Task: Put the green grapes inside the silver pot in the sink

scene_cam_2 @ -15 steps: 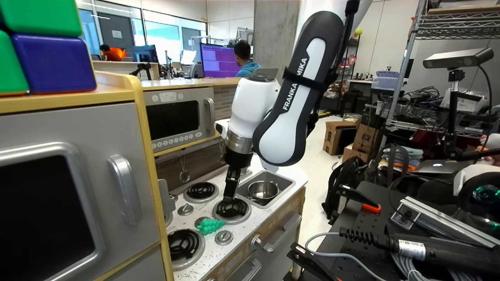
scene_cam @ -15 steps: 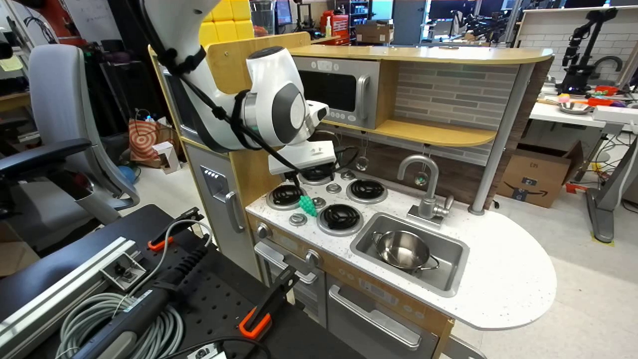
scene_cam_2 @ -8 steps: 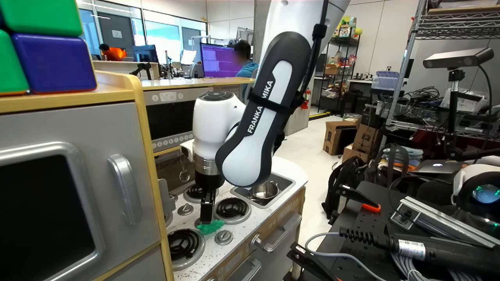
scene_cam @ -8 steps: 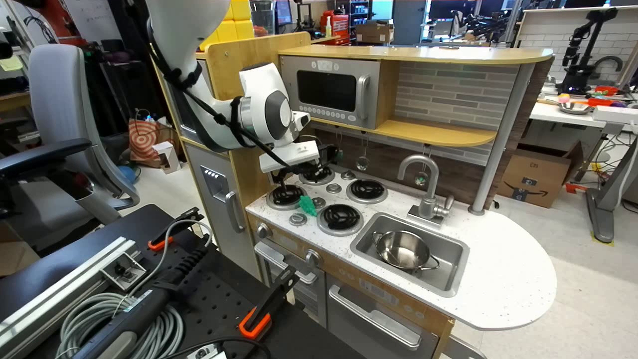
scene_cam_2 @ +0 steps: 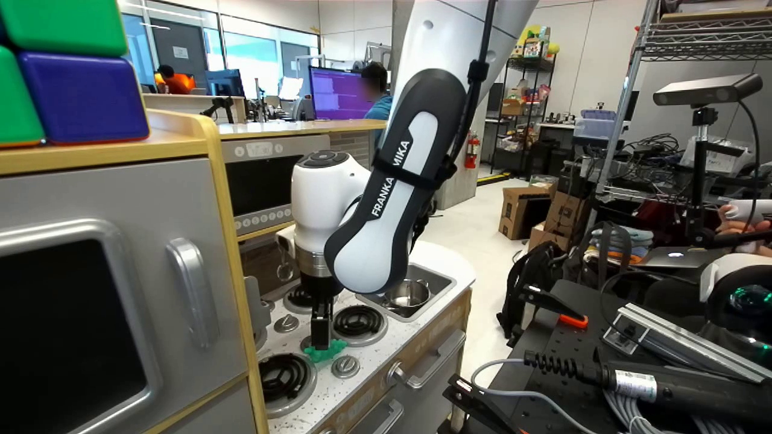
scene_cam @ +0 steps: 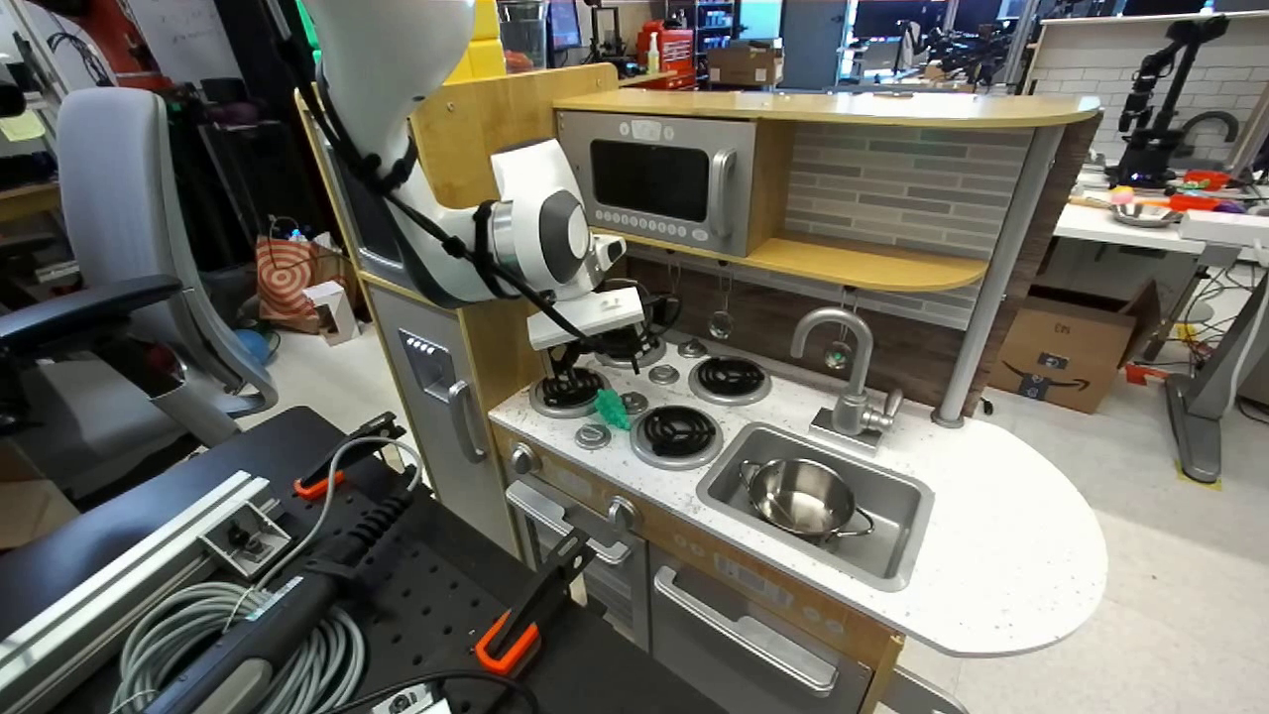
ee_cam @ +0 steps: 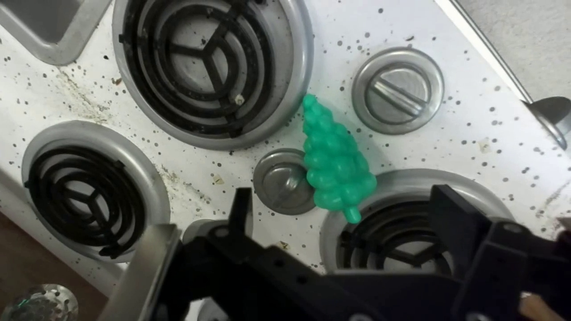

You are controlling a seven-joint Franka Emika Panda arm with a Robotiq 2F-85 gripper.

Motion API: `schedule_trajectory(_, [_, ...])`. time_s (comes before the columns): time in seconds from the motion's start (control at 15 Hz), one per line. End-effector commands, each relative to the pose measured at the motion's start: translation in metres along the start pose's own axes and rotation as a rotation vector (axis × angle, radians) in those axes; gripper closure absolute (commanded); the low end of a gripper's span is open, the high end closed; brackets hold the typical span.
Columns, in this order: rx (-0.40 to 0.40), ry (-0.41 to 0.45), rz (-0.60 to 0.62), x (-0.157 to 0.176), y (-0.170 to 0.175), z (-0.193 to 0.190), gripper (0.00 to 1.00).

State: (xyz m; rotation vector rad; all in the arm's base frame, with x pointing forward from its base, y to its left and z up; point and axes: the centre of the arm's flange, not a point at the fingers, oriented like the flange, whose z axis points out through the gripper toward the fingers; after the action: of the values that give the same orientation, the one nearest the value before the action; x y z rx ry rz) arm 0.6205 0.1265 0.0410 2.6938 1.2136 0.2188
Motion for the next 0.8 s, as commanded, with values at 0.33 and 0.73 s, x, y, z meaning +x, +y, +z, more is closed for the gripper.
schedule_trajectory(0.33, [0.026, -0.061, -0.108, 0.015, 0.006, 0.033, 0.00])
schedule_trajectory(0.73, [0.051, -0.113, -0.077, 0.032, 0.016, 0.060, 0.00])
